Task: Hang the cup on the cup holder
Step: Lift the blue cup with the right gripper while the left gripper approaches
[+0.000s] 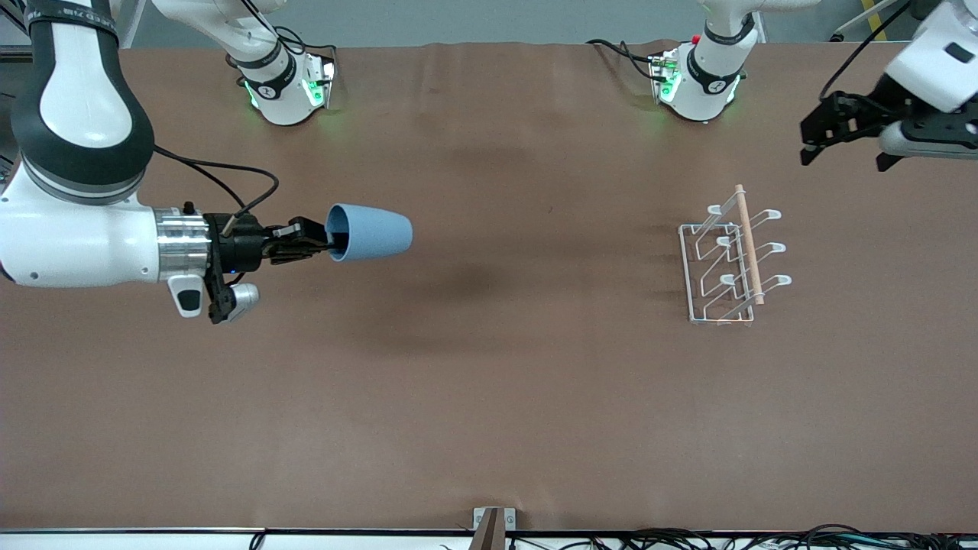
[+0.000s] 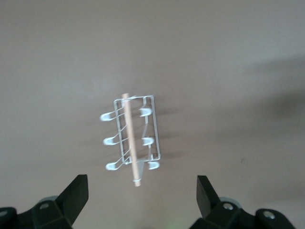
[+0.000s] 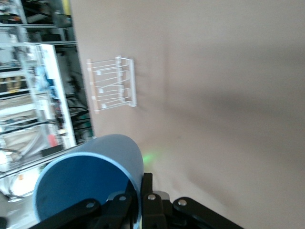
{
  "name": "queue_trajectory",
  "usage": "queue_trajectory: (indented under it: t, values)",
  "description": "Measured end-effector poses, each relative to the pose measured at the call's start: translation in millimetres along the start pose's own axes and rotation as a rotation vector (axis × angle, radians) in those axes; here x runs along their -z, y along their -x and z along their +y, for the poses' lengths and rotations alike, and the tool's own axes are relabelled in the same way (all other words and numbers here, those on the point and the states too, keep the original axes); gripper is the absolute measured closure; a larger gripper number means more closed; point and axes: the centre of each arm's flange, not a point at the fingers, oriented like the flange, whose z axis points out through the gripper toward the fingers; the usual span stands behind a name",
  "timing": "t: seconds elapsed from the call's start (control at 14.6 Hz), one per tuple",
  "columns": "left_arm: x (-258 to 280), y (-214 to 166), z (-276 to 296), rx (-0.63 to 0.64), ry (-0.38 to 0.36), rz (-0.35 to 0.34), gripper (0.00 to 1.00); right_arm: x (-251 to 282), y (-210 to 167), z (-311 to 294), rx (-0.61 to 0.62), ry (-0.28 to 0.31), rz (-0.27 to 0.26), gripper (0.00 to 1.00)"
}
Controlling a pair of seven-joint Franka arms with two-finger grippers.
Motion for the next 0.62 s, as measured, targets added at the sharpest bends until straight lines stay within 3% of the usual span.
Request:
queue_trajectory:
  t: [0.14,0.41,0.62]
  values:
    - [4.2,-0.9,56.2,-0.101,0.018,0.013,0.00,-10.6,0.1,-6.4,-0.018,-0.067,-0.011,0.95]
    - [6.3,-3.5,133.3,-0.239,0.188,0.054,0.00,-23.6,-0.4,-21.0,-0.040,-0.235,-0.020,0.95]
    - [13.8,-0.7,191.2,-0.365,0.236,0.119,0.00,-40.0,1.2,-32.0,-0.045,-0.302,-0.041,0.95]
